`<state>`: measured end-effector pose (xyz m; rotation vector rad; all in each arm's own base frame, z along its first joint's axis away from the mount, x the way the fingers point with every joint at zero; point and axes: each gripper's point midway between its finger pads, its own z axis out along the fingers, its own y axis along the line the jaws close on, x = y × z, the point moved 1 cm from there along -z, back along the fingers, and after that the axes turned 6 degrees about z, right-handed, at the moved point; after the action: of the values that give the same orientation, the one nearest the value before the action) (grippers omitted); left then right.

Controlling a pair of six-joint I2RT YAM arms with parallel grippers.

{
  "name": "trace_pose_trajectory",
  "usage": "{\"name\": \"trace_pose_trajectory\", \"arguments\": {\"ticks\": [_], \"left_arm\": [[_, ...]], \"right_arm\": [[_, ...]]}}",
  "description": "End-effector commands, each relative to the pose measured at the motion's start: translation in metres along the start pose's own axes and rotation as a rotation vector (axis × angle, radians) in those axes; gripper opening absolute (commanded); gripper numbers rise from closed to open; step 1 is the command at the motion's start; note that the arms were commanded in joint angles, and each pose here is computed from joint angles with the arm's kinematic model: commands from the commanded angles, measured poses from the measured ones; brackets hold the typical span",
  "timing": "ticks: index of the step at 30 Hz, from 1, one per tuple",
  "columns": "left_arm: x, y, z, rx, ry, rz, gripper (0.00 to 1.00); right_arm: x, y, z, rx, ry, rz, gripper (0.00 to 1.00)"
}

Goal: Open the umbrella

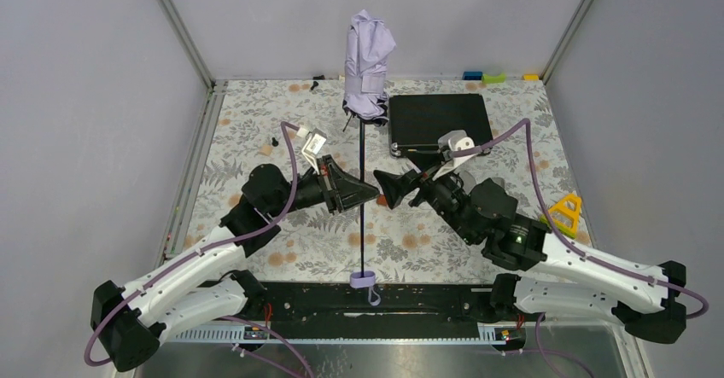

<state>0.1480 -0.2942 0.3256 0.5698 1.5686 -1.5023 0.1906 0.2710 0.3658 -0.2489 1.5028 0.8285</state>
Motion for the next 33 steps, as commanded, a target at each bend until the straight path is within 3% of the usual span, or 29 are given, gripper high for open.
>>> {"name": "trace_pose_trajectory", "arguments": {"ticks": [1,5,13,21,33], "left_arm": [[-0.028,-0.017,-0.006,0.033,-0.120,0.066,0.00],[-0.019,-0.001,-0.011,-0.033,-0.114,0.103,0.00],[0.003,0.013,-0.013,-0.054,-0.078,0.153,0.00],[0.006,0.011,-0.013,-0.035,-0.082,0.148,0.00],[0.003,0.005,-0.016,-0.017,-0.088,0.161,0.00]], "right_arm": [[-0.009,-0.004,-0.021,0.002,0.061,0.011,0.90],[-0.006,0.001,-0.030,-0.048,0.075,0.046,0.88],[-0.041,-0.004,-0.012,0.064,0.030,-0.050,0.86],[-0.072,0.008,0.037,0.132,0.027,-0.192,0.74],[-0.084,-0.002,0.103,0.222,0.074,-0.233,0.70]]}}
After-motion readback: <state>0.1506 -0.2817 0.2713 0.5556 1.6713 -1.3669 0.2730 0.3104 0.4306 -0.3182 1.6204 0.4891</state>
